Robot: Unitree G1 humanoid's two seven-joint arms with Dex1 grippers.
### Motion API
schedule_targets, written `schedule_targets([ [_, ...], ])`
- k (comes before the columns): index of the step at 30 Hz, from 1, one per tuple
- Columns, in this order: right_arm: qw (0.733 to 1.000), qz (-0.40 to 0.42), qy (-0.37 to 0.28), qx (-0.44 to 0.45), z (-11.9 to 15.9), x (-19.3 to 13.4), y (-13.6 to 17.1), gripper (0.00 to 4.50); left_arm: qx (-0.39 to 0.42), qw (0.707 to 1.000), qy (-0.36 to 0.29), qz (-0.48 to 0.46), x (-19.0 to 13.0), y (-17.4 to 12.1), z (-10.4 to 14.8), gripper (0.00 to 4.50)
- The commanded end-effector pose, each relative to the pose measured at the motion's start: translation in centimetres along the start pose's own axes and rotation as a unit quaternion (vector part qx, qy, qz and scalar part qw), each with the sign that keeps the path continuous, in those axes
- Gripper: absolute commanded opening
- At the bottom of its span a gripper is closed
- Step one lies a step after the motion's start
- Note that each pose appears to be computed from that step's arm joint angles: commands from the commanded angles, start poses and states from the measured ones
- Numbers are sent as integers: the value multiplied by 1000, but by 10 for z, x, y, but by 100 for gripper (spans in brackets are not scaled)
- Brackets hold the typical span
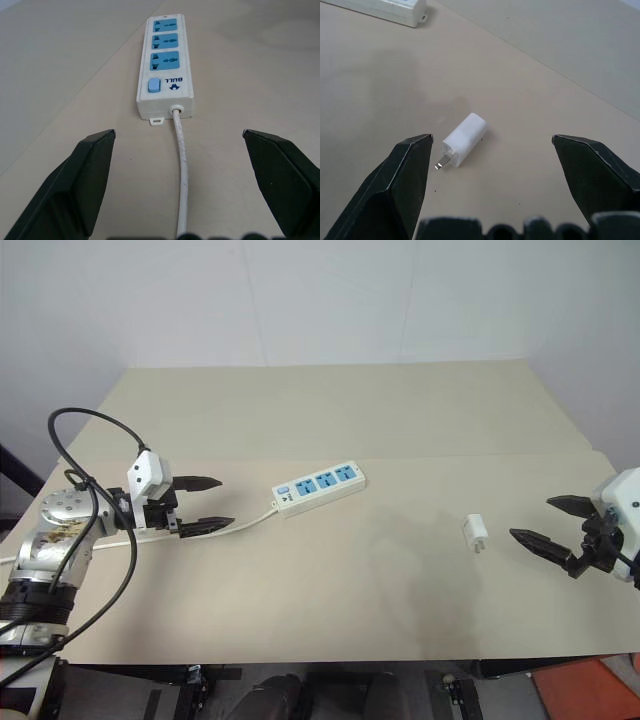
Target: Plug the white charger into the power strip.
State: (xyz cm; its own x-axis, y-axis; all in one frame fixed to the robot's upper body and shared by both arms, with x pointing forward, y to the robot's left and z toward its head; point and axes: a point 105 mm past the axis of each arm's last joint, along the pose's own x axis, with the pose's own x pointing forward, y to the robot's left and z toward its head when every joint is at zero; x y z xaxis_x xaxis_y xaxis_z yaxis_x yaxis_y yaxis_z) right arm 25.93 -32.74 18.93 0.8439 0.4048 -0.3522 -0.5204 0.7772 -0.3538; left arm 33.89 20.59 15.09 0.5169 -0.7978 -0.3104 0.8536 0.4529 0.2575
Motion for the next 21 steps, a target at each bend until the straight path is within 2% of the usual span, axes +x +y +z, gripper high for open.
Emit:
schedule_targets([
  [1, 1000, -18, -12, -20, 15, -6, -5, 450, 17, 1000, -13, 16, -1, 14, 7, 448],
  [5, 999, -22, -23, -16, 17, -7, -2, 450, -14, 999, -51, 11, 6, 25, 3, 448],
  [7, 999, -29, -23, -13, 15, -9, -1, 450, -25, 998, -53, -16, 12, 23, -3, 448],
  [11, 999, -35, -20, -10, 11, -13, 5, 450, -40, 993, -105, -30, 28, 23, -1, 448],
  [21, 999, -17, -23, -15, 21, -14, 29, 450, -38, 992, -123, -12, 67, 17, -12, 448],
])
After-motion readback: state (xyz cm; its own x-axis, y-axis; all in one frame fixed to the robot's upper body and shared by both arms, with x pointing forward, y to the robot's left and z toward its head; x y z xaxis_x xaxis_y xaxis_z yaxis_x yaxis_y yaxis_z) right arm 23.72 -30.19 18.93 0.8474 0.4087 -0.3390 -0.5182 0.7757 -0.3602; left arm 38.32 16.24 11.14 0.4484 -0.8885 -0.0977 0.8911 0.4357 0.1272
